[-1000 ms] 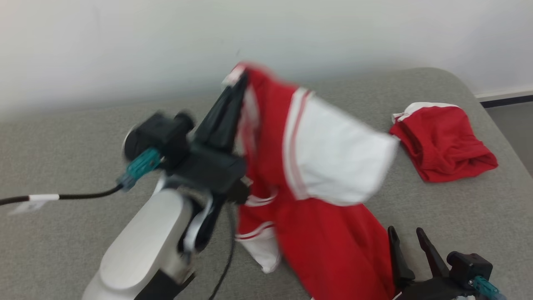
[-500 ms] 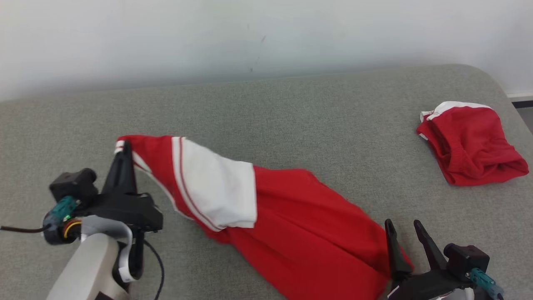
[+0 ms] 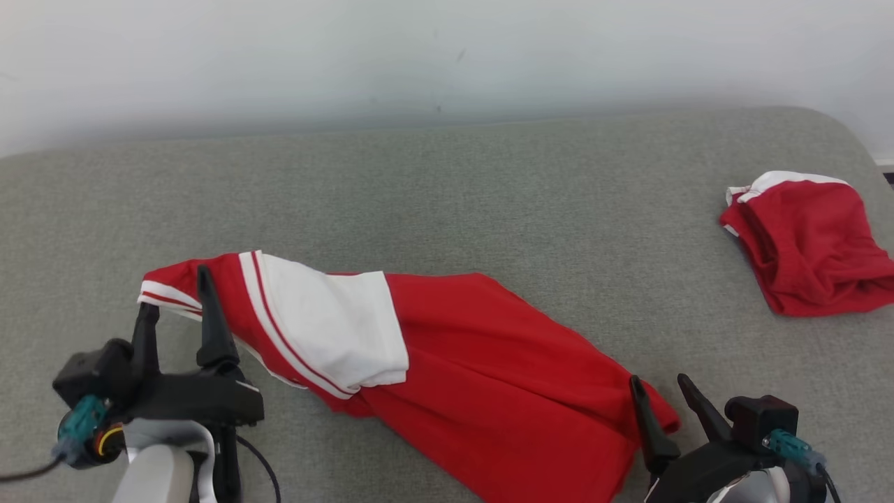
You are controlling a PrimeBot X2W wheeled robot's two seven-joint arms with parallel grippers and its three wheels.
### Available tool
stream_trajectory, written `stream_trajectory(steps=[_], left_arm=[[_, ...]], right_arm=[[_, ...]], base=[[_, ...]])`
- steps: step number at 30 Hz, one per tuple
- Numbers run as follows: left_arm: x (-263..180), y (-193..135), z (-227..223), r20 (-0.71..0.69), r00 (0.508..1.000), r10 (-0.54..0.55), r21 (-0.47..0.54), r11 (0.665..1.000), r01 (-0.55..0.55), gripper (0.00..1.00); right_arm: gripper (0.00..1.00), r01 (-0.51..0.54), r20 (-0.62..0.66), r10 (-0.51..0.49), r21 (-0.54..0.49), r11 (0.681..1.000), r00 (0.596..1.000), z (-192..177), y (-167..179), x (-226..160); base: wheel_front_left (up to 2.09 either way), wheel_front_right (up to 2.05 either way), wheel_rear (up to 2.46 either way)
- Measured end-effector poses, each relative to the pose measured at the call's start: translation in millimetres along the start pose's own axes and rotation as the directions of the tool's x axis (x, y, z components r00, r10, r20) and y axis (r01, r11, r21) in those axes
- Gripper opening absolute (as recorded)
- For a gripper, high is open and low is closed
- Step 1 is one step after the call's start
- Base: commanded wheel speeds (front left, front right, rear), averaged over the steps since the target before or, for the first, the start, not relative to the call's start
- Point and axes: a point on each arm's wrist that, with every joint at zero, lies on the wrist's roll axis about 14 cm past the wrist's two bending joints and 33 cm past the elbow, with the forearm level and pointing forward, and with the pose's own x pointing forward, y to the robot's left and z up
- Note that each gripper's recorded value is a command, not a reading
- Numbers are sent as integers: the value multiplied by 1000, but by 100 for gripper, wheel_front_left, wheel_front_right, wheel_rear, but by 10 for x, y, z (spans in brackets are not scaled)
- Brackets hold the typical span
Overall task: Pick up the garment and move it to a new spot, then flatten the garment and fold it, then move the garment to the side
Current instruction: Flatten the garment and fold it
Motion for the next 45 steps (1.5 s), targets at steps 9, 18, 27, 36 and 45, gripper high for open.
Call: stream_trajectory(steps=[9, 18, 27, 36, 45], left_arm=[[-376, 100, -29, 18, 1000, 26, -44, 999, -25, 100], [-642, 256, -495, -197, 979, 53, -107, 991, -75, 100], [-590, 358, -130, -48, 996, 71, -28, 997, -72, 100], [-526, 146, -105, -14, 1000, 11, -32, 999, -11, 100], [-514, 159, -124, -14, 1000, 11, -31, 999, -11, 100]], right_arm=[[100, -33, -138, 30, -16, 999, 990, -190, 102, 30], [100, -73, -165, 69, -17, 997, 984, -181, 235, 25], [100, -77, -262, 71, -16, 997, 962, -387, 244, -30], [0, -61, -315, 22, -113, 992, 949, -370, 148, 235], [0, -4, -170, -40, -250, 968, 985, 272, -62, 753]], base=[[0, 0, 0], [0, 0, 0], [0, 0, 0], [0, 0, 0], [0, 0, 0]])
